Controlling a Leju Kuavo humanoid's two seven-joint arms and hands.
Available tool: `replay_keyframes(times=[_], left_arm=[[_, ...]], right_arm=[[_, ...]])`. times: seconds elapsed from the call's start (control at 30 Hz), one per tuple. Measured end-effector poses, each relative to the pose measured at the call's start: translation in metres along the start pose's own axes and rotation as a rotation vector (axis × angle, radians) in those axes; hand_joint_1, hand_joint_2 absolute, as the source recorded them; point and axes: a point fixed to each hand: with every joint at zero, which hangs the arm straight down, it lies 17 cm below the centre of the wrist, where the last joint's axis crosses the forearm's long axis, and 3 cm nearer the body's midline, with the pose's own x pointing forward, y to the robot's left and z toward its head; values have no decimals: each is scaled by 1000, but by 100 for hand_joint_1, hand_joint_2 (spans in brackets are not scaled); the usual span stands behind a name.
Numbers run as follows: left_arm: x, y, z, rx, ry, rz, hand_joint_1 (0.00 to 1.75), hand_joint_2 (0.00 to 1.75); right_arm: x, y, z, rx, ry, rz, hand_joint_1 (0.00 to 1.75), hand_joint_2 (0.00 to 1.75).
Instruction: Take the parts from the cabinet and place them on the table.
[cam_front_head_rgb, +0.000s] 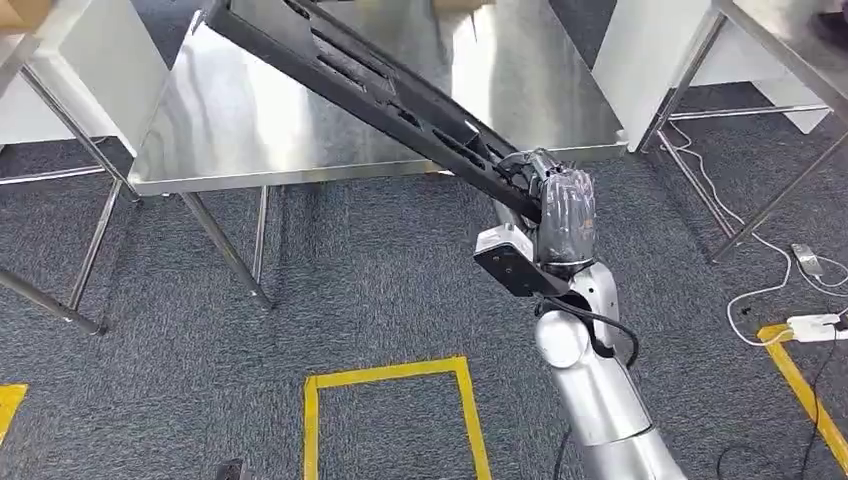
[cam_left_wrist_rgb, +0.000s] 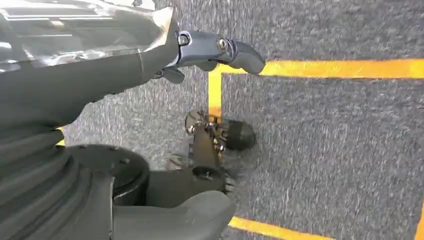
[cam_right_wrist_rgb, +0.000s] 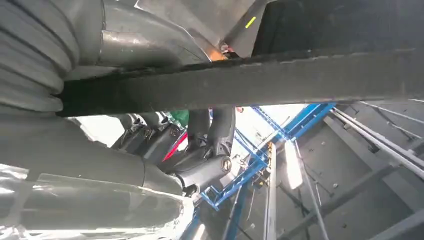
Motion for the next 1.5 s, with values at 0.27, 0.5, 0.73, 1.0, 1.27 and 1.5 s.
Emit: replay_keyframes(times=[0.27, 0.5, 0.73, 1.0, 1.27, 1.5], left_arm=[[1, -1, 0, 0, 1, -2, 0, 175], [-2, -2, 0, -4, 8, -10, 0, 175], [-4, 2, 0, 2, 11, -13, 0, 175], [2, -2, -1, -3, 1, -11, 0, 175], [3, -7, 0, -12, -1, -14, 0, 175], [1, -6, 0, -9, 0, -20, 0, 175]], right_arm=[[-4, 2, 4, 7, 4, 7, 175, 175], [-7, 6, 11, 14, 17, 13, 175, 175], [-5, 4, 9, 5, 16, 12, 175, 175], [-7, 2, 9, 2, 15, 17, 175, 175], [-9, -1, 8, -1, 17, 29, 175, 175], [-10, -4, 9, -5, 24, 40, 175, 175]])
